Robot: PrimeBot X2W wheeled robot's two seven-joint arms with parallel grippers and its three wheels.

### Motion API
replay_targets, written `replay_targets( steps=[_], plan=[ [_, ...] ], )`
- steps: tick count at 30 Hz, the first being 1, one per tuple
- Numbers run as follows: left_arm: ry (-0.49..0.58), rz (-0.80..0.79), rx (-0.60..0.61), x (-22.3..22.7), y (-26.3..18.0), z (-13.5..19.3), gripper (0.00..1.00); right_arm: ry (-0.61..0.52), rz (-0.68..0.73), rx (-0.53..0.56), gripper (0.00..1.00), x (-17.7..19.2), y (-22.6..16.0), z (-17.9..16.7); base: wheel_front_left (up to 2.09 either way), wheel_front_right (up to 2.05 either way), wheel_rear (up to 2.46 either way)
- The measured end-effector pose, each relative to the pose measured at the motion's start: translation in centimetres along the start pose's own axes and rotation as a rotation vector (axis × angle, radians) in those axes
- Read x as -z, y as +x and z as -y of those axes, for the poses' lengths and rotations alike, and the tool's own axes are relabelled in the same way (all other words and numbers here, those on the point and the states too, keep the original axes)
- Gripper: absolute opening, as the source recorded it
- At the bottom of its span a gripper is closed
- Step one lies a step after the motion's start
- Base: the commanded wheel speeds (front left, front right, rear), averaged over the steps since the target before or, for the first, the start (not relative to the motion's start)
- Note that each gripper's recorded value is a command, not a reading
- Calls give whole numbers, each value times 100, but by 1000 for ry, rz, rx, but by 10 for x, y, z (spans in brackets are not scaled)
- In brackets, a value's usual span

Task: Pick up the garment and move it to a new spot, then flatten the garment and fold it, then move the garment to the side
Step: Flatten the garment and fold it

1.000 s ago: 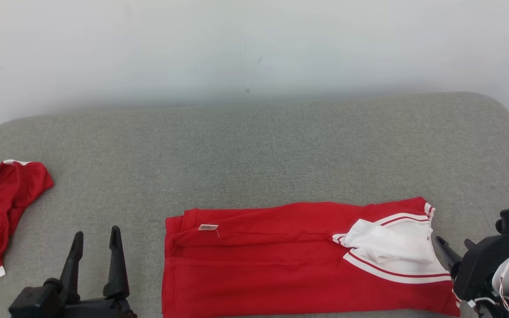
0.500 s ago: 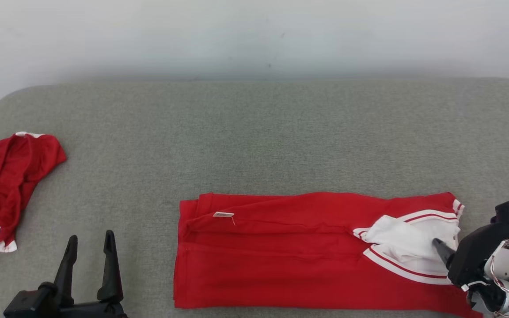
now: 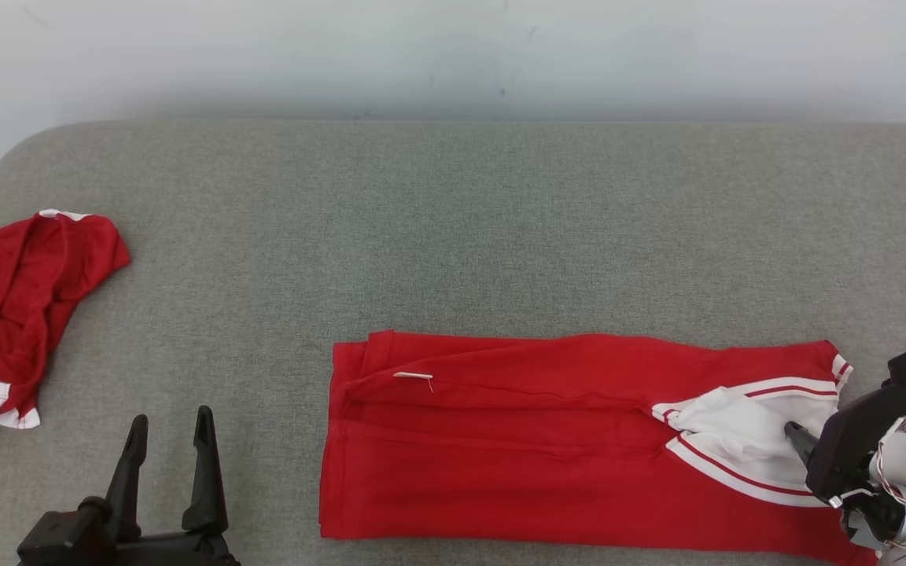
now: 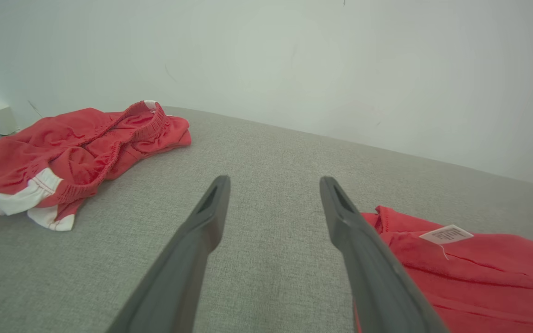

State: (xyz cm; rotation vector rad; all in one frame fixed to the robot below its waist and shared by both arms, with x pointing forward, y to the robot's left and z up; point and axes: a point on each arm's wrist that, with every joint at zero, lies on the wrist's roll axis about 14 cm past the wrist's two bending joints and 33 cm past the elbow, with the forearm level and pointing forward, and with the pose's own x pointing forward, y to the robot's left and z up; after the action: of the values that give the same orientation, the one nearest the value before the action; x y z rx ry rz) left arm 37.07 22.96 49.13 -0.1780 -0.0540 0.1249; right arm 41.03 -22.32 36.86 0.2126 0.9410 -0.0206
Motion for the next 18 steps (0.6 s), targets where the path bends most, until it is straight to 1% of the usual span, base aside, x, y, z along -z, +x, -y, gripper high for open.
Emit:
replay_targets(
  steps=[1,5,8,16,18],
  plan=[
    [0,-1,0,1,0,1,100,-4,-3,-2,0,0,0,-1,0,0,0],
    [-9,-4,3,2,2,3,100,3,22,-20,0,-4,1,-7,0,0,0],
    [-10,-3,9,2,5,6,100,-1,60,3,0,-11,-1,0,0,0,0],
    [-19,13,34,-3,9,14,100,10,175,164,0,-44,-29,62,0,0,0],
    [-23,17,38,-4,8,16,100,-6,198,208,0,-51,-38,75,0,0,0]
  ],
)
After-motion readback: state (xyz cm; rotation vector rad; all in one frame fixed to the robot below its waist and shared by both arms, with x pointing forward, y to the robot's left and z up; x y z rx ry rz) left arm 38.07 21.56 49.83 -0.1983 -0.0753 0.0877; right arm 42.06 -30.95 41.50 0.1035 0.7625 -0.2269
